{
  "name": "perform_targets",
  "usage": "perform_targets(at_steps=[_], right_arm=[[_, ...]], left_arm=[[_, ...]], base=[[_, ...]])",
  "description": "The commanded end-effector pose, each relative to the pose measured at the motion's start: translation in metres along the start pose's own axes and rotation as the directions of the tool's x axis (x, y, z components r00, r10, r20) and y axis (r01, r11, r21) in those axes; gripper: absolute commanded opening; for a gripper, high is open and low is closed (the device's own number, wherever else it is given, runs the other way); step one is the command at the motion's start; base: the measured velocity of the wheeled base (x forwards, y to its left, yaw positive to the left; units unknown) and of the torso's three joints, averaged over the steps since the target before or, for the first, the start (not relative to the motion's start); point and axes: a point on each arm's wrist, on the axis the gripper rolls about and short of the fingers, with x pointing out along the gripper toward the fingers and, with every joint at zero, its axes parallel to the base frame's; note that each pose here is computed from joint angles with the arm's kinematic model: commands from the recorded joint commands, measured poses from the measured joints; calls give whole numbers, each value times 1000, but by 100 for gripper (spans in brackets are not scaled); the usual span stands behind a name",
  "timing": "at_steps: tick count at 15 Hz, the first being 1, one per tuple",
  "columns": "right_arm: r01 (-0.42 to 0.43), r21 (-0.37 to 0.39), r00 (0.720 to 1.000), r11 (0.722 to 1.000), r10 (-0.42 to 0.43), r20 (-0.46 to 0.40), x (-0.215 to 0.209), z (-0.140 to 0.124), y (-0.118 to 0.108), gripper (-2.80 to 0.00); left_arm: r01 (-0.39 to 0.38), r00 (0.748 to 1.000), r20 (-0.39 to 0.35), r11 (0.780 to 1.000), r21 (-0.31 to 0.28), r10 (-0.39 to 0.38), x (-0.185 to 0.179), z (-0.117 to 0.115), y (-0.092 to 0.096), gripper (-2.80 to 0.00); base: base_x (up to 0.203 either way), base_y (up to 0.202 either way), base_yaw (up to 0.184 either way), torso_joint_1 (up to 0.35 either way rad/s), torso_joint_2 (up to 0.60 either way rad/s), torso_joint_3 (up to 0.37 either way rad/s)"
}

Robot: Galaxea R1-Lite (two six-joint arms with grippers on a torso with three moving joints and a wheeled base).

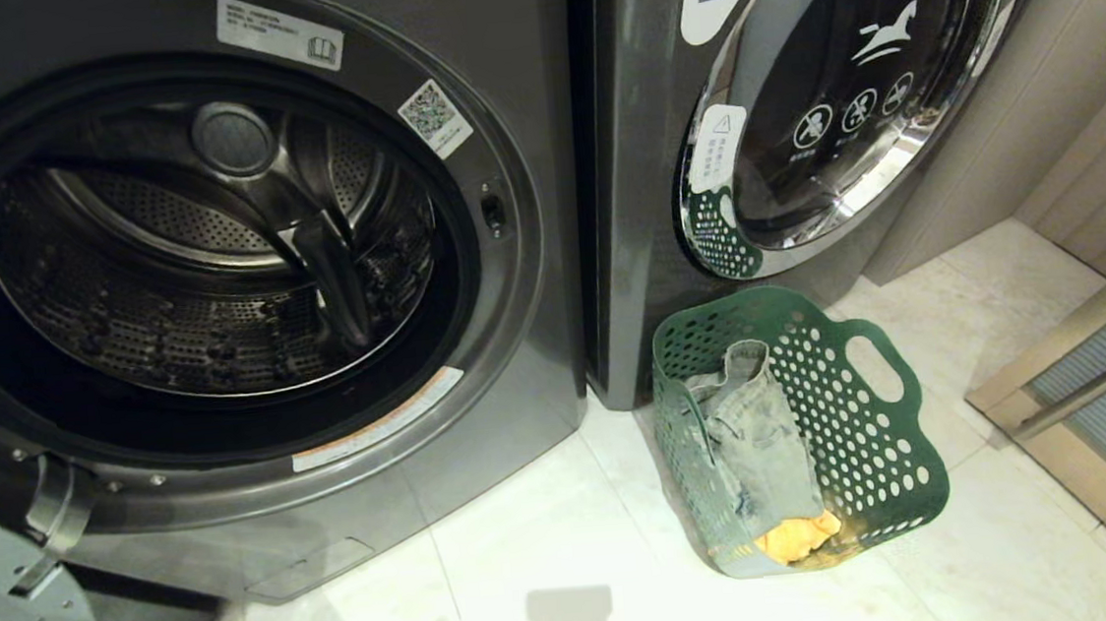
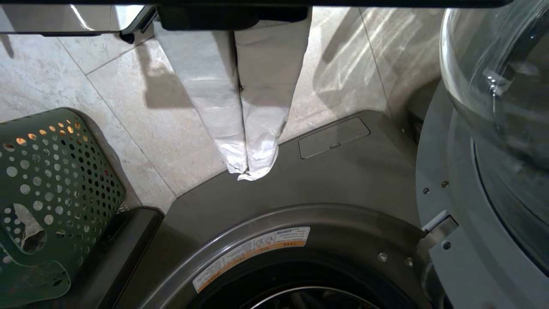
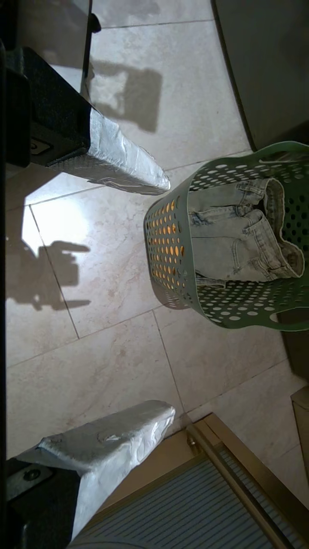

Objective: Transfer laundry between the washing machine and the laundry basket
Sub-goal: Close the washing machine door with the left hand

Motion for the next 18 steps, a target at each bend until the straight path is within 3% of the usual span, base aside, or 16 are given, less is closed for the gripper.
perform_targets(at_steps=[1,18], right_arm=[[-1,0,1000,1000,1,-3,0,0,0,0],[-1,-3,1000,1000,1,-1,0,0,0,0]], left_arm=[[0,1000,-5,1000,0,0,0,-2,0,-280],[0,1000,-6,1000,0,0,0,-2,0,-280]], base=[[0,0,0,3,0,205],[0,0,0,2,1,202]])
